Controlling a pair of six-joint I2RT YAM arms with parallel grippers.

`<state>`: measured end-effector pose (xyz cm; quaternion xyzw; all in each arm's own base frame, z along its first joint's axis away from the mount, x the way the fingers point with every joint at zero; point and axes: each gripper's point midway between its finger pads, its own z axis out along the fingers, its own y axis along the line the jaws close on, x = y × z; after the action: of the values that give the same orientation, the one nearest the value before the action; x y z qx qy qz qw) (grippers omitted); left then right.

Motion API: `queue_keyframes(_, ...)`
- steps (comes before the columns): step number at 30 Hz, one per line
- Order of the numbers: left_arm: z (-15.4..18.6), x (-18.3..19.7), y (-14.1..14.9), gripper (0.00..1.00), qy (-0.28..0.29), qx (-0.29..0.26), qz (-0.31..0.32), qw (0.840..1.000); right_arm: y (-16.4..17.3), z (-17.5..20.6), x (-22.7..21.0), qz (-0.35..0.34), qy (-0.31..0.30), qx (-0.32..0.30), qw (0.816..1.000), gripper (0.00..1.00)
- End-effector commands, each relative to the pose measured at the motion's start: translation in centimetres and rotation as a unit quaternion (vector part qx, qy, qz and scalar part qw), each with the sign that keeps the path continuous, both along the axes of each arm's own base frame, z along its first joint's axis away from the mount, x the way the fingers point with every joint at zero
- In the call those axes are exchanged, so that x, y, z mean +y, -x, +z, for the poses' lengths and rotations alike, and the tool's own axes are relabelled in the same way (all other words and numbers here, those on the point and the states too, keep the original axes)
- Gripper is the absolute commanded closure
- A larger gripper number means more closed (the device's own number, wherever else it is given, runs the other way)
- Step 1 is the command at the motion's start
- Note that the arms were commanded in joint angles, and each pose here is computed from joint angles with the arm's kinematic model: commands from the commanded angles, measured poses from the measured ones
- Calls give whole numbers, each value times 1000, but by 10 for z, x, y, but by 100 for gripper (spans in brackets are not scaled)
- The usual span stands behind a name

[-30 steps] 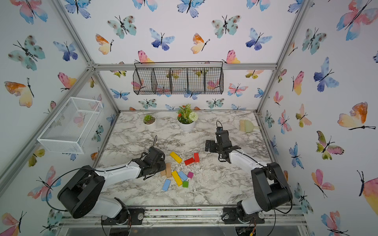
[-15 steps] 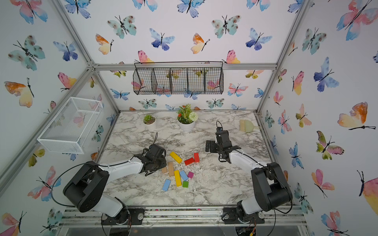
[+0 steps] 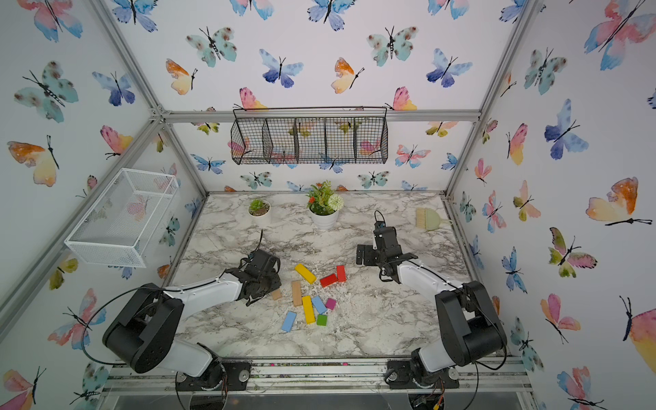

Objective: Assemble the letter v with building blocks
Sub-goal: Adjust the building block at the center of the board.

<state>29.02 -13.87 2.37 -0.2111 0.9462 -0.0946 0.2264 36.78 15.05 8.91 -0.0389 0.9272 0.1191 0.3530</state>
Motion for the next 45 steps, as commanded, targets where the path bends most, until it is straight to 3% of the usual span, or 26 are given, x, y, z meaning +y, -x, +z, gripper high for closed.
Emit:
queue_keyframes(1,-11,21,12,80,-35,30,17,999,6,-10,4,16,9,20,1000,2)
queue_keyframes(21,-18,23,-4,76,-33,33,23,999,6,-14,6,21,14,27,999,2)
queue_keyframes(45,-23,20,-2,57,-28,37,13,999,6,-18,6,21,21,32,999,2)
